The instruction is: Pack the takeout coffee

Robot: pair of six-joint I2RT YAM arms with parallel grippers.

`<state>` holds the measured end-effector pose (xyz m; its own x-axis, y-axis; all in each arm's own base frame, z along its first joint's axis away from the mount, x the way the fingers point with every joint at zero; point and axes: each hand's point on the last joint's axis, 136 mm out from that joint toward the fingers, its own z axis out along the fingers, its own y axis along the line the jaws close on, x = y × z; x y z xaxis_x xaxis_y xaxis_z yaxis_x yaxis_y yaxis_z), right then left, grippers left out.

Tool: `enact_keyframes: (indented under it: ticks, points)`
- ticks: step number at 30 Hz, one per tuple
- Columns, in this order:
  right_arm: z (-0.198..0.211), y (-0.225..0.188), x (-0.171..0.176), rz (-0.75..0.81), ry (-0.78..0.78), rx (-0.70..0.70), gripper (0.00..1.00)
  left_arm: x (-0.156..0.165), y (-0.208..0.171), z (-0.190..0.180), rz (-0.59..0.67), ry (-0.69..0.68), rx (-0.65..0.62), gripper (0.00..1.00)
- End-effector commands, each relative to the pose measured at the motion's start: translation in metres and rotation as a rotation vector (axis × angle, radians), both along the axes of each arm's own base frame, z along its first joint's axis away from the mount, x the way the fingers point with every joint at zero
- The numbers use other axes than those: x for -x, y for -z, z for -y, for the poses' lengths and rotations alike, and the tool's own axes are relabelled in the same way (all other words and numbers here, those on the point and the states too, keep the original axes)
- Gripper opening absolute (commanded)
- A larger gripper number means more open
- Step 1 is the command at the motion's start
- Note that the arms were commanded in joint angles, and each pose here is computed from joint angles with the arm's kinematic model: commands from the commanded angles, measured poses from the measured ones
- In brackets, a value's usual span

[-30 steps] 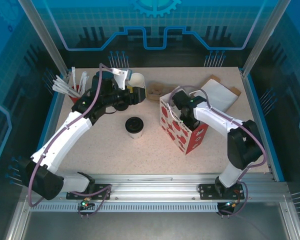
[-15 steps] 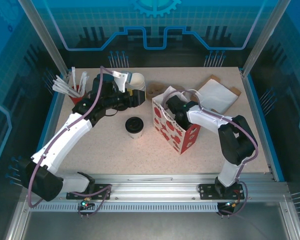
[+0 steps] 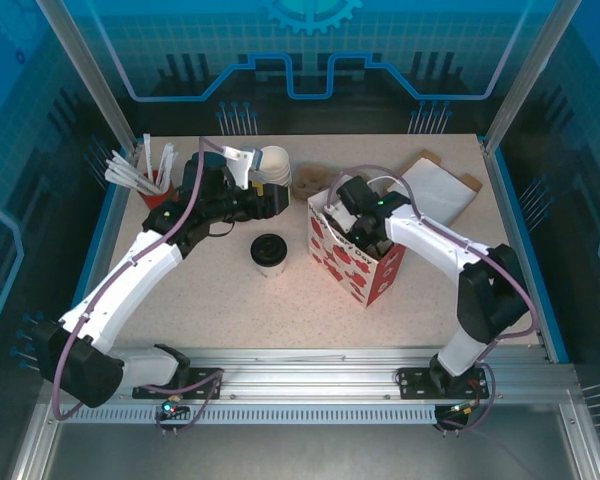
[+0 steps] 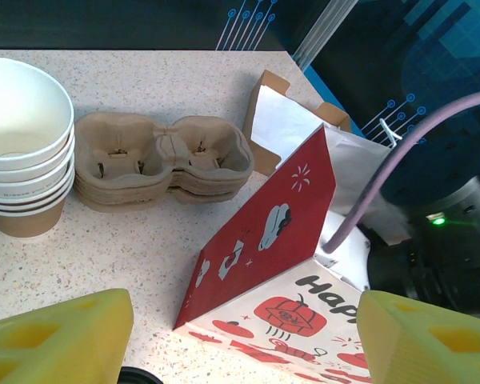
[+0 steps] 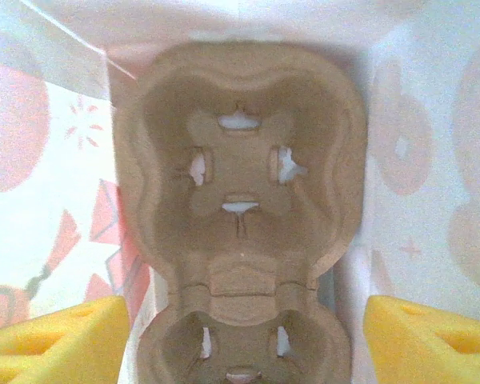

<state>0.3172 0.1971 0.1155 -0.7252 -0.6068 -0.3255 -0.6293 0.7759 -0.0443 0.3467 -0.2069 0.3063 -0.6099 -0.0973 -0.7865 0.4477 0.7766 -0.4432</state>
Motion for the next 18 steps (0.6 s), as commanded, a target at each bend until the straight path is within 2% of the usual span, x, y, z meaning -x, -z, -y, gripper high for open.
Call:
enact_keyframes:
  ticks: [1, 9, 18]
  points:
    - [0.0, -0.023, 0.003, 0.021, -0.011, -0.011, 0.79, 0.004, -0.002, -0.004, 0.012, -0.016, 0.003, 0.76]
    - [-0.001, -0.085, -0.008, 0.131, 0.004, -0.1, 0.79, 0.005, 0.002, -0.005, 0.007, -0.019, 0.0, 0.76]
    - [0.001, -0.176, -0.02, 0.305, 0.048, -0.244, 0.78, 0.009, -0.001, -0.008, 0.011, -0.031, 0.015, 0.76]
